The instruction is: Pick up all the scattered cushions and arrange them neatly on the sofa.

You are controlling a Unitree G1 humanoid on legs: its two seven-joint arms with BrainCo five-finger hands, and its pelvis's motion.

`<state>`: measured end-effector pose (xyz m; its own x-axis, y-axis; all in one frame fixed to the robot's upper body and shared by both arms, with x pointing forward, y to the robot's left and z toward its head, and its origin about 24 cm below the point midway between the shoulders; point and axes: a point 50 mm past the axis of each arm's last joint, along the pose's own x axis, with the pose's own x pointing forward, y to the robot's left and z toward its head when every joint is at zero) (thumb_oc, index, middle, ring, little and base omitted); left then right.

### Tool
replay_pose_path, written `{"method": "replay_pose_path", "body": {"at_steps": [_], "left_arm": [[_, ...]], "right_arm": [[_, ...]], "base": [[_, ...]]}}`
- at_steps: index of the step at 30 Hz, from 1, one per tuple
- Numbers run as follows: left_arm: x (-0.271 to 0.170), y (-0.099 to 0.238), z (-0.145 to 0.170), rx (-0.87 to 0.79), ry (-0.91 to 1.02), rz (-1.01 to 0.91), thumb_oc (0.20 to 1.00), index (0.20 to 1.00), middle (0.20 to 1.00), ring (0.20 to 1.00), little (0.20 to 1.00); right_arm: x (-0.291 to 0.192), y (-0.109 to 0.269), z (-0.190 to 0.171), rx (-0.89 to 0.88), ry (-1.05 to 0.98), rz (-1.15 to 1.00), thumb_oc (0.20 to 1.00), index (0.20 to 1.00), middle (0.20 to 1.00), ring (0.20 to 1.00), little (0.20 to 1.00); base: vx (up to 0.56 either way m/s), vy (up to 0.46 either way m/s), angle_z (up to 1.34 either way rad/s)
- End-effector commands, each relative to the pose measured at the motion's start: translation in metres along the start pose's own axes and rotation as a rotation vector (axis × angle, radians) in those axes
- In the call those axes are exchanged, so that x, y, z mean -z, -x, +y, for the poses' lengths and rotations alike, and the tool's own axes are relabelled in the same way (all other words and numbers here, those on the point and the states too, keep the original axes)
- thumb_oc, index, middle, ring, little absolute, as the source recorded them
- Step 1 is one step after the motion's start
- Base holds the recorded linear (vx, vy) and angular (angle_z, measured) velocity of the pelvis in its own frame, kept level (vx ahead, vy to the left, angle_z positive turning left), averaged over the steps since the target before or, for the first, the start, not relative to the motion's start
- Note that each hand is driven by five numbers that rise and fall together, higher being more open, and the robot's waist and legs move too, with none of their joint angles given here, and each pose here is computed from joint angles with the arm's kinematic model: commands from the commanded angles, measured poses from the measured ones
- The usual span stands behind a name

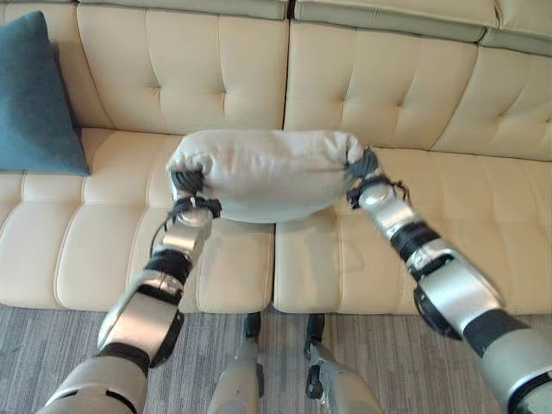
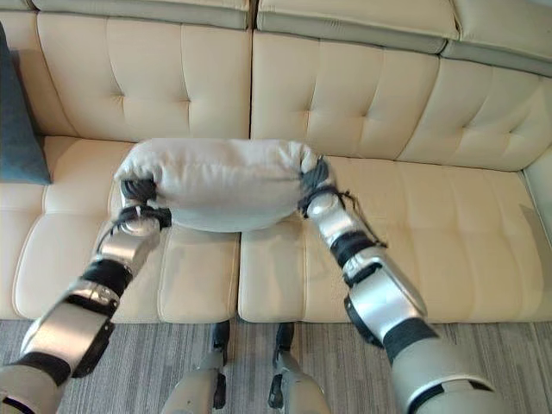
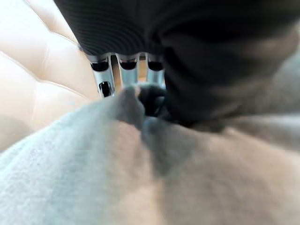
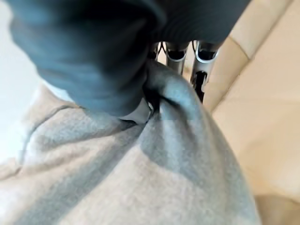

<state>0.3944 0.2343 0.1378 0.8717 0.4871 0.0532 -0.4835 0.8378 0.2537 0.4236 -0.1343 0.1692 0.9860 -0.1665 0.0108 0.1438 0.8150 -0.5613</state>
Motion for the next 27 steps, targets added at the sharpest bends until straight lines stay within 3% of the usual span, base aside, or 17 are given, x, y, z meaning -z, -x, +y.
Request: {"method": "replay_pose_path", "body": {"at_steps": [1,7,8,9,10,11,12,13,14,19,22,27], "left_arm": [[-0.005,-0.009,0.012,0.003,-0.018,0.006,0.2,0.2,0.2,0.2,0.2],[-0.007,-0.014,0.007,0.053,-0.086,0.055,0.2,0.2,0.2,0.2,0.2],[-0.024,-0.017,0.003,0.072,0.02,0.053,0.2,0.2,0.2,0.2,0.2],[-0.032,-0.018,0.002,0.073,0.075,0.046,0.225,0.225,0.225,0.225,0.225],[-0.042,-0.022,0.007,0.05,0.205,0.057,0.247,0.247,0.247,0.247,0.247],[-0.042,-0.022,0.007,0.05,0.206,0.056,0.285,0.285,0.285,0.285,0.285],[-0.056,-0.027,0.018,0.011,0.352,0.05,0.498,0.498,0.498,0.498,0.498],[-0.057,-0.027,0.019,0.012,0.353,0.049,0.871,0.871,0.871,0.871,0.871],[-0.058,-0.029,0.025,-0.013,0.405,0.058,1.0,1.0,1.0,1.0,1.0],[-0.061,-0.031,0.049,-0.135,0.756,0.05,1.0,1.0,1.0,1.0,1.0],[-0.049,-0.03,0.063,-0.193,0.859,0.055,1.0,1.0,1.0,1.0,1.0],[-0.011,-0.027,0.087,-0.268,0.831,0.125,1.0,1.0,1.0,1.0,1.0]], "right_arm": [[0.019,-0.009,-0.05,0.143,0.165,0.057,0.2,0.2,0.2,0.2,0.2],[0.018,-0.012,-0.059,0.138,0.211,0.099,0.2,0.2,0.2,0.2,0.2],[0.011,-0.014,-0.066,0.149,0.178,0.103,0.357,0.357,0.357,0.357,0.357],[0.012,-0.014,-0.069,0.152,0.133,0.113,1.0,1.0,1.0,1.0,1.0],[0.012,-0.014,-0.071,0.157,0.015,0.121,1.0,1.0,1.0,1.0,1.0],[0.011,-0.014,-0.071,0.158,0.014,0.12,1.0,1.0,1.0,1.0,1.0],[0.003,-0.015,-0.081,0.189,-0.075,0.096,1.0,1.0,1.0,1.0,1.0],[0.003,-0.015,-0.081,0.19,-0.076,0.095,1.0,1.0,1.0,1.0,1.0],[0.001,-0.015,-0.083,0.201,-0.113,0.085,1.0,1.0,1.0,1.0,1.0],[-0.016,-0.007,-0.096,0.354,-0.62,-0.072,1.0,1.0,1.0,1.0,1.0],[-0.015,0.001,-0.112,0.471,-0.849,-0.137,1.0,1.0,1.0,1.0,1.0],[0.009,0.007,-0.138,0.591,-1.004,-0.137,1.0,1.0,1.0,1.0,1.0]], "base": [[0.0,0.0,0.0],[0.0,-0.001,0.02],[-0.01,-0.013,0.05],[-0.02,-0.026,0.05],[-0.01,-0.02,0.04],[0.0,0.0,0.0],[0.0,0.0,0.0],[0.0,0.0,0.0],[0.0,0.0,0.0],[0.0,0.0,0.0],[0.01,0.007,0.0],[0.03,0.013,0.0]]}}
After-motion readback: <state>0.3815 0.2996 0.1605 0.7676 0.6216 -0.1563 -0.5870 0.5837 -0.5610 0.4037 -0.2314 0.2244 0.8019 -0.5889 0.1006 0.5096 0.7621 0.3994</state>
